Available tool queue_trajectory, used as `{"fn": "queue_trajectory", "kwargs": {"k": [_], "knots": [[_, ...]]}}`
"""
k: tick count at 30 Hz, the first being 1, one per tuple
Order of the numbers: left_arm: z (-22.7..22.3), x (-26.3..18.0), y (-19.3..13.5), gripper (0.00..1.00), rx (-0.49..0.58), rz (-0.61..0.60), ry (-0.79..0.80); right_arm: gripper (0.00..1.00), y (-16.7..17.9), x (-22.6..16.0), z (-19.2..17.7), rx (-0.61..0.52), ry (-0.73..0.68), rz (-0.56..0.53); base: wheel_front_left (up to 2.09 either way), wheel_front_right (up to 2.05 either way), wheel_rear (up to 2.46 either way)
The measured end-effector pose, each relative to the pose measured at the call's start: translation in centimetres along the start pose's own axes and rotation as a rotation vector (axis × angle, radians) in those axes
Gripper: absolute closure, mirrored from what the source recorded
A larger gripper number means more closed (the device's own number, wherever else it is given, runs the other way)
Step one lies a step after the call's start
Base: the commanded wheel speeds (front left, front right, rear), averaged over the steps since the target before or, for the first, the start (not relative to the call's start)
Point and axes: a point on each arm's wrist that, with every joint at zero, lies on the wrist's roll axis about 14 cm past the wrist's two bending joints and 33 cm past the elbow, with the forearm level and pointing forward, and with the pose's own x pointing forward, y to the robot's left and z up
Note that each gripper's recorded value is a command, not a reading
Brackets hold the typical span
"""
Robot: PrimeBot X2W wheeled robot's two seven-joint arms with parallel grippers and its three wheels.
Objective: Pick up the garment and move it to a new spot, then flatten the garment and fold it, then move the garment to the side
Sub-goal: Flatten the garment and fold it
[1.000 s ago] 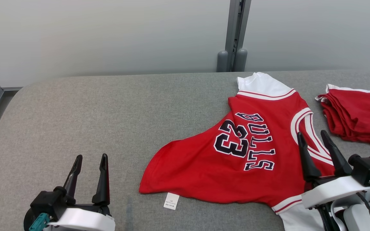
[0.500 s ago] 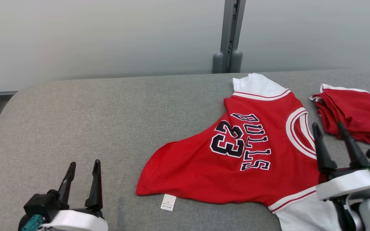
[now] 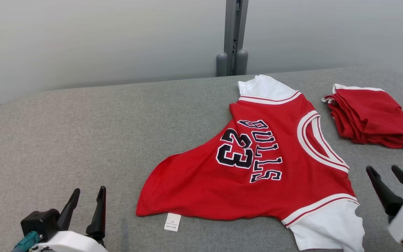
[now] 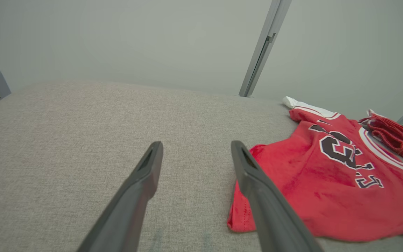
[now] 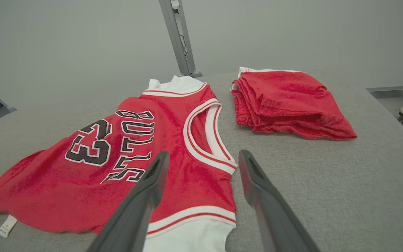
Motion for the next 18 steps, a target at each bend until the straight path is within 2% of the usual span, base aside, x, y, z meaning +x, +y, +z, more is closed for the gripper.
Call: {"fn": "queue_trajectory", "kwargs": {"k": [6,9,18], "knots": [[0.2,0.4,-0.2,0.0,0.009,-0.013,0.023,0.0,-2.9,-3.4,-5.3,0.052,0.288,-0.089,0.0,0.0,0.0],[-0.1,0.7,-0.8,0.0,0.003,-0.031,0.046,0.0,-2.3,-4.4,-8.3,0.108,0.409,-0.095,0.0,0.0,0.0],[-2.8,0.9,-2.4,0.0,-0.013,-0.093,0.187,0.0,-1.1,-5.1,-14.4,0.175,0.628,-0.112,0.0,0.0,0.0]]}}
